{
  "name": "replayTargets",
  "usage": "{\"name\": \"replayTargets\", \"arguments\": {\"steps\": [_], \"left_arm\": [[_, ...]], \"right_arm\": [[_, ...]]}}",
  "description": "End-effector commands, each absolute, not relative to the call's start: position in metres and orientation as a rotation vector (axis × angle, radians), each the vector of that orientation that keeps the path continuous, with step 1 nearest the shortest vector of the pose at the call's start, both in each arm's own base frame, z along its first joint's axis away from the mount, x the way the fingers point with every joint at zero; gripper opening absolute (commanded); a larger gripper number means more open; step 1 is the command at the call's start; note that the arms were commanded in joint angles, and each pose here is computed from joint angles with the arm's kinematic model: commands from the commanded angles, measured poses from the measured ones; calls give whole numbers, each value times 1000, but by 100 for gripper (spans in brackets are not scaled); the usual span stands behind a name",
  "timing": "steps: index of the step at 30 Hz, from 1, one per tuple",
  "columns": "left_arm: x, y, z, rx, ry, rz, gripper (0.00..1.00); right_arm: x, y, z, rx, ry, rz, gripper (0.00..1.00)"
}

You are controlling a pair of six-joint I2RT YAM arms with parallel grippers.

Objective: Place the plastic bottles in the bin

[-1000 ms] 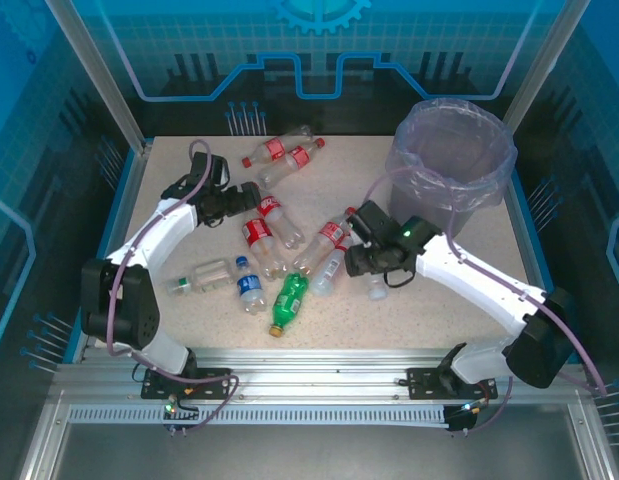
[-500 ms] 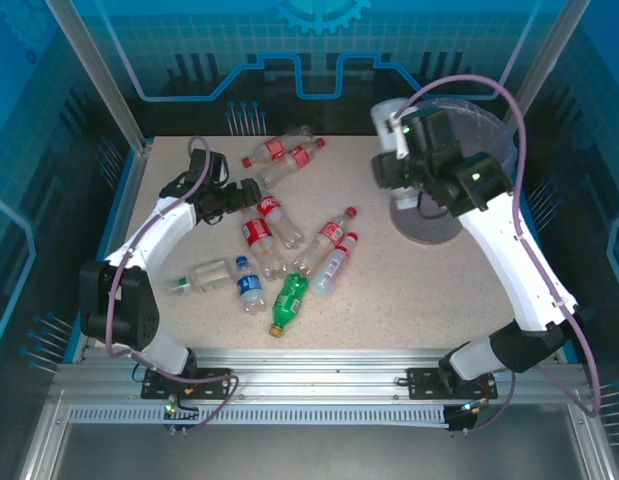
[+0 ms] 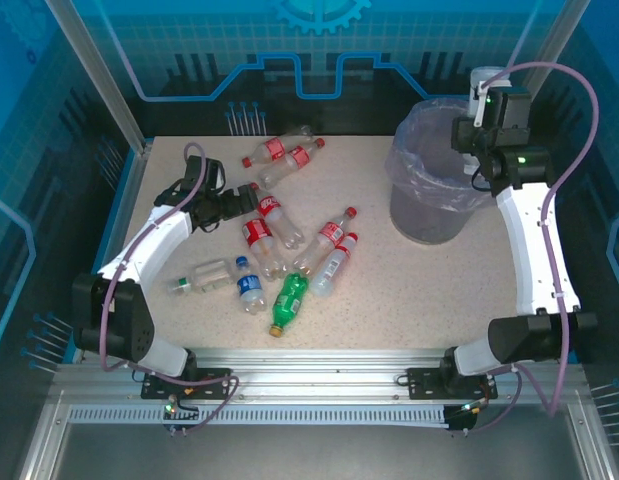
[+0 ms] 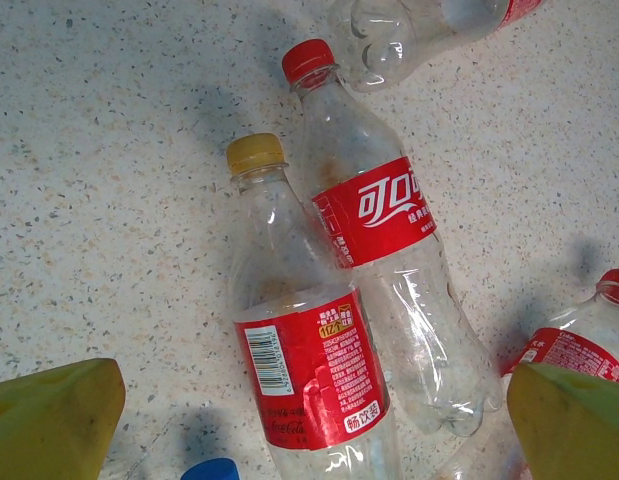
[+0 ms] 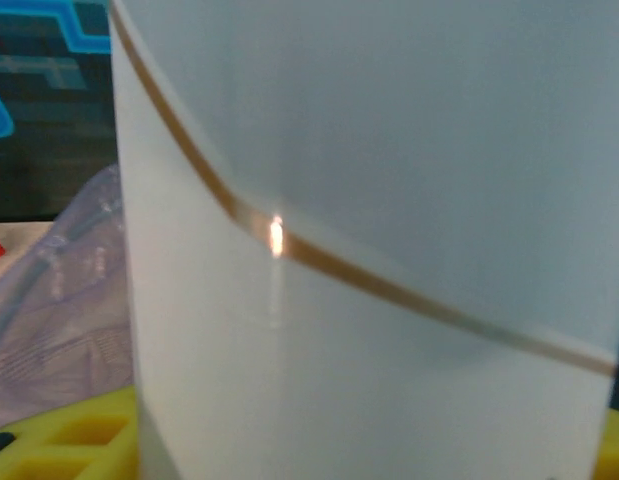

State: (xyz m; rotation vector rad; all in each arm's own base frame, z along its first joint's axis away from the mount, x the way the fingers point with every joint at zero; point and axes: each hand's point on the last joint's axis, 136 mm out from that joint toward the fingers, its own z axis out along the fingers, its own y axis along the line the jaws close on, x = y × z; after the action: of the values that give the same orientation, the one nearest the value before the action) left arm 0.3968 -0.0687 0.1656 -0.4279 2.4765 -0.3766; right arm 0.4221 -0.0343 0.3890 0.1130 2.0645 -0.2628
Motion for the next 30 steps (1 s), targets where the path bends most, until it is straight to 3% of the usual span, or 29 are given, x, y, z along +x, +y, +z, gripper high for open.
{"name": "replayTargets", "arguments": {"steps": [1,18,27,30], "left_arm": [[392,-68,175,-425,2462,-382,99],[382,-66,164,-437,2485,-370,99],[380,-65,161,-442,2487,-372,99],[379,-65,160,-441,2490,-370,99]], "right_arm": [[444,-34,383,86,2023,-211,42],[474,-33,311,59,2110,-160,44],[474,-36,280,79,2165,-159,49],[474,-38,274,76,2175,-167,57]]}}
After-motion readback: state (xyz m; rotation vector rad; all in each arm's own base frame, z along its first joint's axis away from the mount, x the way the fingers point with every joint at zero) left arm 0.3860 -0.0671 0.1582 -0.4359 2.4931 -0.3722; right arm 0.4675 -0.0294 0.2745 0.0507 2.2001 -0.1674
